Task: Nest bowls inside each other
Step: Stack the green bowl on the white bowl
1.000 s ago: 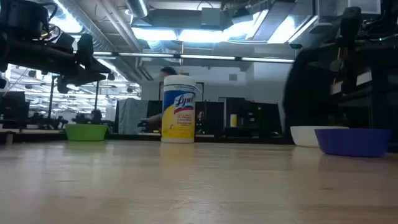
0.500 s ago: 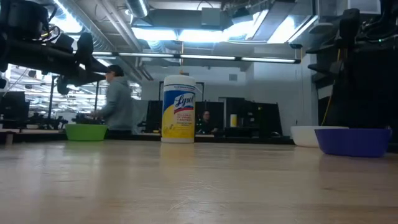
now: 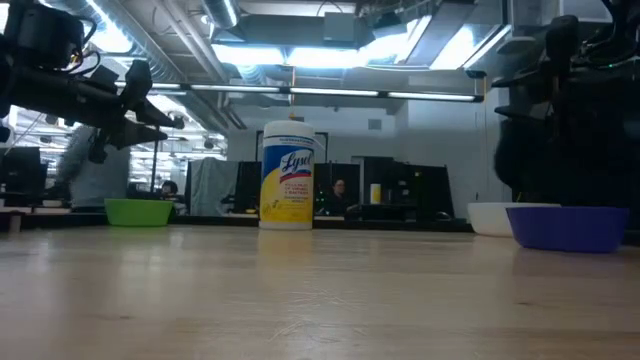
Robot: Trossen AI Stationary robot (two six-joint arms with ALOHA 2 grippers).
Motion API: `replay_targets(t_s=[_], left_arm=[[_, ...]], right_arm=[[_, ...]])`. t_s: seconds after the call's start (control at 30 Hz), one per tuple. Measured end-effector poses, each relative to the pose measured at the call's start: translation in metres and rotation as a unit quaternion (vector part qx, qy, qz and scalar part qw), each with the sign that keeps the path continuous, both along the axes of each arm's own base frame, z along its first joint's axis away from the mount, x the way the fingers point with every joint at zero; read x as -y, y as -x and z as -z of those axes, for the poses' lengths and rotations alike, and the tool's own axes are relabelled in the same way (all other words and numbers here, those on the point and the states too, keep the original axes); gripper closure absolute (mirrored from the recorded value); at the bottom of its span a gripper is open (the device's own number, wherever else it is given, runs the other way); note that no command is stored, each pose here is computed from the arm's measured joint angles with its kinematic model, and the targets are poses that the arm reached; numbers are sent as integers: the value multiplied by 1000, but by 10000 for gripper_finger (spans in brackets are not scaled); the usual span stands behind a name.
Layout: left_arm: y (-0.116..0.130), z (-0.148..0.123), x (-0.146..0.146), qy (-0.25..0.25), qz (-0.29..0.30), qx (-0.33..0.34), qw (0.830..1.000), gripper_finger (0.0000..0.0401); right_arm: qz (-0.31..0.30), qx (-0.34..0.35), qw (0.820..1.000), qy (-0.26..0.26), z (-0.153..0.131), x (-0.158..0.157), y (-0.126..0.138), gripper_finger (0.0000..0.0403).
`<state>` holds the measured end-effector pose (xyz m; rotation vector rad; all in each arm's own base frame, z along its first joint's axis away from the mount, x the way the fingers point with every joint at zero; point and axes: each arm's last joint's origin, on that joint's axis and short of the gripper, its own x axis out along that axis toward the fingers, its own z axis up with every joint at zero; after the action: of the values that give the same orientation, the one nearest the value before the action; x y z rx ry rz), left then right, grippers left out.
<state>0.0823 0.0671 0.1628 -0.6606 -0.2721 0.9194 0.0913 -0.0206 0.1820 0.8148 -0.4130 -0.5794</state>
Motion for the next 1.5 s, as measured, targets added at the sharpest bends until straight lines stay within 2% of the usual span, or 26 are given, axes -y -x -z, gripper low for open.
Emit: replay_targets(t_s=[0.27, 0.37, 0.43, 0.5, 0.57, 0.7, 0.83, 0.93, 0.97, 1.03, 1.17, 1.23, 1.3, 1.43, 1.5], left_arm=[[0, 0, 0, 49, 1, 69, 996, 266], [3, -1, -2, 41, -66, 78, 994, 266], [3, -3, -3, 32, -67, 80, 994, 267], [1, -12, -1, -12, -2, 69, 998, 273], [-3, -26, 2, -37, 74, 61, 995, 289], [-4, -70, 6, -97, 135, 28, 986, 343], [-7, -127, 7, -148, 186, -38, 971, 393], [-13, -161, 6, -125, 229, -133, 956, 396], [-15, -168, 4, -107, 240, -182, 947, 396], [-19, -179, 1, -61, 255, -294, 919, 397], [-27, -189, -8, 14, 257, -478, 840, 399], [-33, -188, -14, 33, 259, -529, 807, 398], [-37, -183, -20, 51, 270, -559, 782, 399], [-43, -158, -29, 113, 290, -626, 715, 398], [-42, -143, -33, 134, 299, -646, 689, 392]], right_arm=[[-2, 10, 1000, -13, 0, 0, 0, 204], [-6, 25, 999, -33, 0, 0, 0, 204], [-11, 39, 998, -40, -1, 0, 0, 204], [-25, 71, 997, -29, -8, -1, 1, 204], [-38, 109, 993, 6, -21, -2, 4, 204], [-40, 114, 989, 84, -61, -4, 12, 213], [-61, 25, 990, 128, -98, -5, 2, 238], [-99, -83, 984, 126, -113, -5, -19, 258], [-107, -115, 980, 124, -116, -5, -27, 265], [-112, -164, 971, 132, -123, -4, -44, 277], [-108, -209, 958, 166, -140, 2, -70, 296], [-113, -217, 953, 177, -149, 6, -79, 303], [-130, -216, 949, 189, -157, 9, -87, 307], [-143, -215, 944, 204, -169, 13, -95, 307], [-142, -212, 945, 205, -174, 13, -97, 300]])
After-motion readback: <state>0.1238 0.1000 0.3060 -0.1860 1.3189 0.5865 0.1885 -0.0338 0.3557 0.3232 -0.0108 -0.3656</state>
